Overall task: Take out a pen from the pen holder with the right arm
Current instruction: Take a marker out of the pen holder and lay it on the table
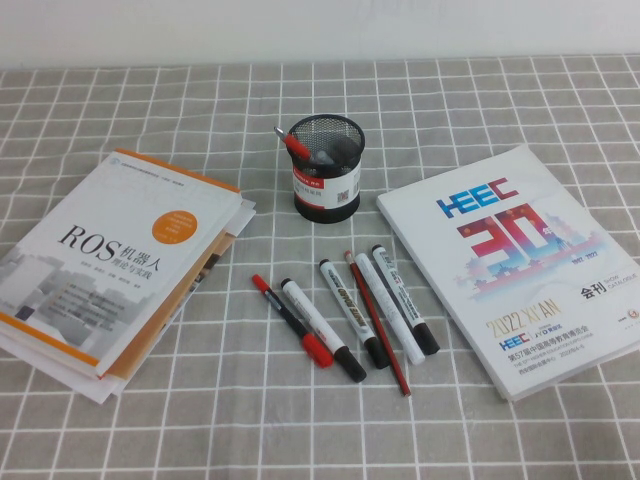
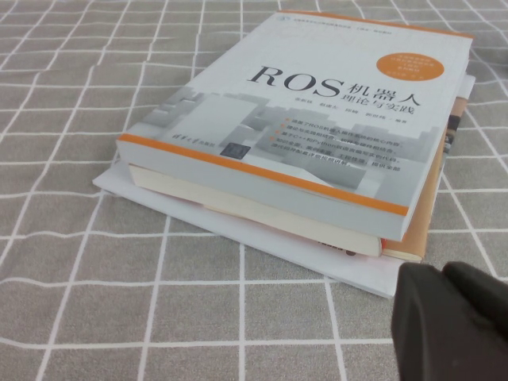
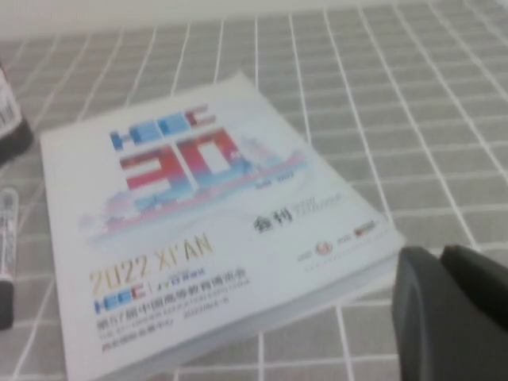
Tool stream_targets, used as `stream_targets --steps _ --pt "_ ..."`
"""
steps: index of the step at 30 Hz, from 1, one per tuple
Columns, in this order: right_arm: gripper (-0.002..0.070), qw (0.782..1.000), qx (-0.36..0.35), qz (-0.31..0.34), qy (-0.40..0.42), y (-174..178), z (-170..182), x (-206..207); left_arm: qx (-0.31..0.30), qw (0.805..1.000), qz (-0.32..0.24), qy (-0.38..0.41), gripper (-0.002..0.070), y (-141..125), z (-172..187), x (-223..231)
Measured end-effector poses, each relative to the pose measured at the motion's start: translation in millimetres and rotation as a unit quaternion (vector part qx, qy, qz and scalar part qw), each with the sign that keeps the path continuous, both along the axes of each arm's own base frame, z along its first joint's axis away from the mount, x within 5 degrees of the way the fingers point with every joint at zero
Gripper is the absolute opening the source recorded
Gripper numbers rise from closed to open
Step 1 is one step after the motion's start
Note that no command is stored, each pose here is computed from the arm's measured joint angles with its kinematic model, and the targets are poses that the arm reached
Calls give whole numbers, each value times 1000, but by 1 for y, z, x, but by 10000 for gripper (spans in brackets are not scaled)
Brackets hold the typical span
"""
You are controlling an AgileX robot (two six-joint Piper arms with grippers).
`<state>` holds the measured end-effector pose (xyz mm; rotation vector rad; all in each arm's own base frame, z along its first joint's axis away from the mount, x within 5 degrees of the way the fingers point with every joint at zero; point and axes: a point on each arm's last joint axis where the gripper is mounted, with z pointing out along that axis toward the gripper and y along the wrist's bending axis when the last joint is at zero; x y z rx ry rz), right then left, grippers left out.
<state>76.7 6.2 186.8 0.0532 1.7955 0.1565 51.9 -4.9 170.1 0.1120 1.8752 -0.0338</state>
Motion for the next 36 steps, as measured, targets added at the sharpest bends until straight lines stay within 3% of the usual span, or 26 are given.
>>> stream_targets --steps 6,18,36 --pt "-12 1000 3 2 -30 0 1 -12 0 1000 0 0 -3 0 0 0" --pt "-12 999 -31 23 34 1 -15 -24 0 1000 0 0 -3 0 0 0" --pt "-12 998 -35 23 38 1 -16 -24 0 1000 0 0 -3 0 0 0"
